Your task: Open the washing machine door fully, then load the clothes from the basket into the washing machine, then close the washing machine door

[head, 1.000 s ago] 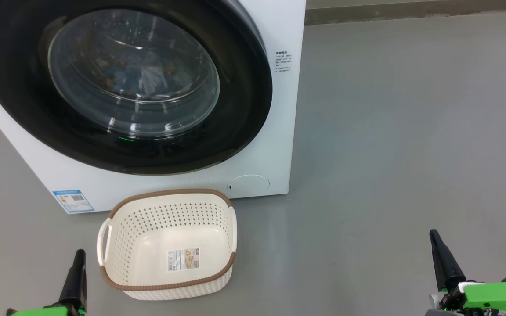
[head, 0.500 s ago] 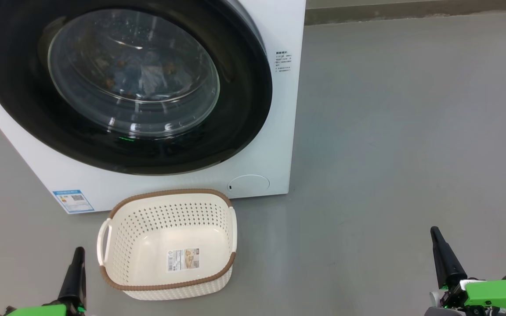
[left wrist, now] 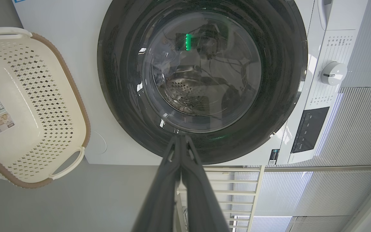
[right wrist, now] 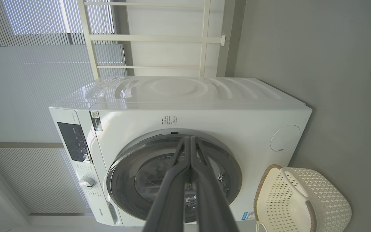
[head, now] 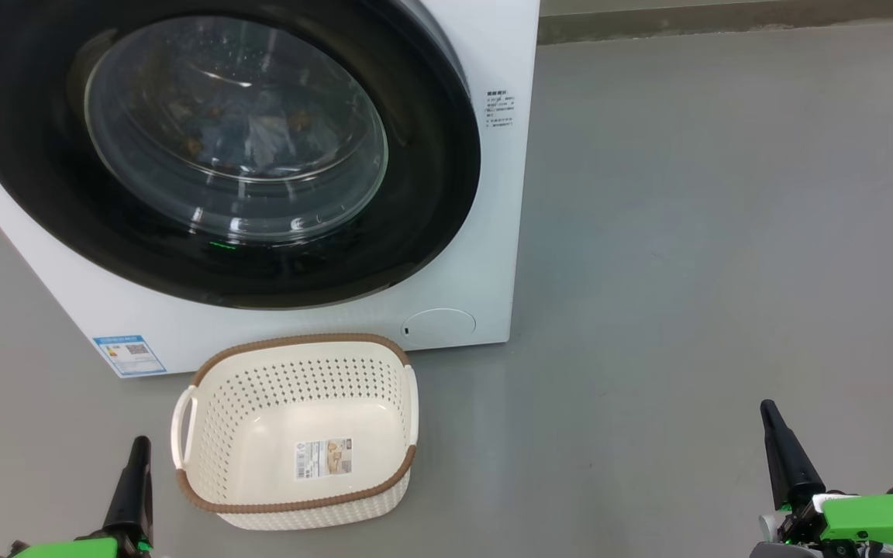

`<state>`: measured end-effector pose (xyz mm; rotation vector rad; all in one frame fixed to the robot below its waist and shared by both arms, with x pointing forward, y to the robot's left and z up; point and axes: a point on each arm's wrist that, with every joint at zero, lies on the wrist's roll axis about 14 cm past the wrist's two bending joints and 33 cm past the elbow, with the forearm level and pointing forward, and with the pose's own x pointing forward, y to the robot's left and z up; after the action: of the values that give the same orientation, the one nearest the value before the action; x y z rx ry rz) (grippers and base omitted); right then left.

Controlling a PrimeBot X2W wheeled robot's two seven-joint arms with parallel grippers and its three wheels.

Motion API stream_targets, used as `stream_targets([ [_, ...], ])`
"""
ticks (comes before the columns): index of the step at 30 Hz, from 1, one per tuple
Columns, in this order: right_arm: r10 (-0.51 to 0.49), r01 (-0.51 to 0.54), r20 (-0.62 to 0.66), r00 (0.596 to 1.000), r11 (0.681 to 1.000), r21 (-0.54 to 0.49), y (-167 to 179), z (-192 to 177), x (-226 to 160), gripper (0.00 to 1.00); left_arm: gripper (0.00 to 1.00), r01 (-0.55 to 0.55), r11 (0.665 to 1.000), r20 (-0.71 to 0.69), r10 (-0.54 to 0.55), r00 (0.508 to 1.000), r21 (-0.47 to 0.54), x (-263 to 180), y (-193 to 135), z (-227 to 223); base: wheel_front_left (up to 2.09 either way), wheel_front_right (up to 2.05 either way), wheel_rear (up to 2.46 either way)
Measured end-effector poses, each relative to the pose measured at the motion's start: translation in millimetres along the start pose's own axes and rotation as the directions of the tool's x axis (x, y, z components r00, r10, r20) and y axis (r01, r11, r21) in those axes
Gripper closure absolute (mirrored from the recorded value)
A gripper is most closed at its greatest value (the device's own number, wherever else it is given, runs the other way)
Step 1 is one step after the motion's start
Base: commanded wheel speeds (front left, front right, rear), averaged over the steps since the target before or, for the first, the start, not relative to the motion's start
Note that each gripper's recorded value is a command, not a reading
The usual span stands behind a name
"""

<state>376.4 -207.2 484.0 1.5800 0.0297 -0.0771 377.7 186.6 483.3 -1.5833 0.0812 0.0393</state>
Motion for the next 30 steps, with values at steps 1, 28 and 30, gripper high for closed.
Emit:
stream_targets([
  [1,0.0,0.0,0.0,1.0,1.0,0.0,0.0,0.0,0.0,1.0,1.0,0.0,1.0,0.0,0.0,1.0,0.0,0.0,0.0,0.0,0.0,0.0,0.0],
  [28,0.0,0.0,0.003,1.0,1.0,0.001,0.0,0.9,0.0,1.0,1.0,0.0,1.0,0.004,0.0,1.0,-0.002,-0.1,0.0,1.0,0.0,0.0,0.0],
  [30,0.0,0.0,0.003,1.0,1.0,0.001,0.0,0.9,0.0,1.0,1.0,0.0,1.0,0.004,0.0,1.0,-0.002,0.0,0.0,1.0,0.0,0.0,0.0],
])
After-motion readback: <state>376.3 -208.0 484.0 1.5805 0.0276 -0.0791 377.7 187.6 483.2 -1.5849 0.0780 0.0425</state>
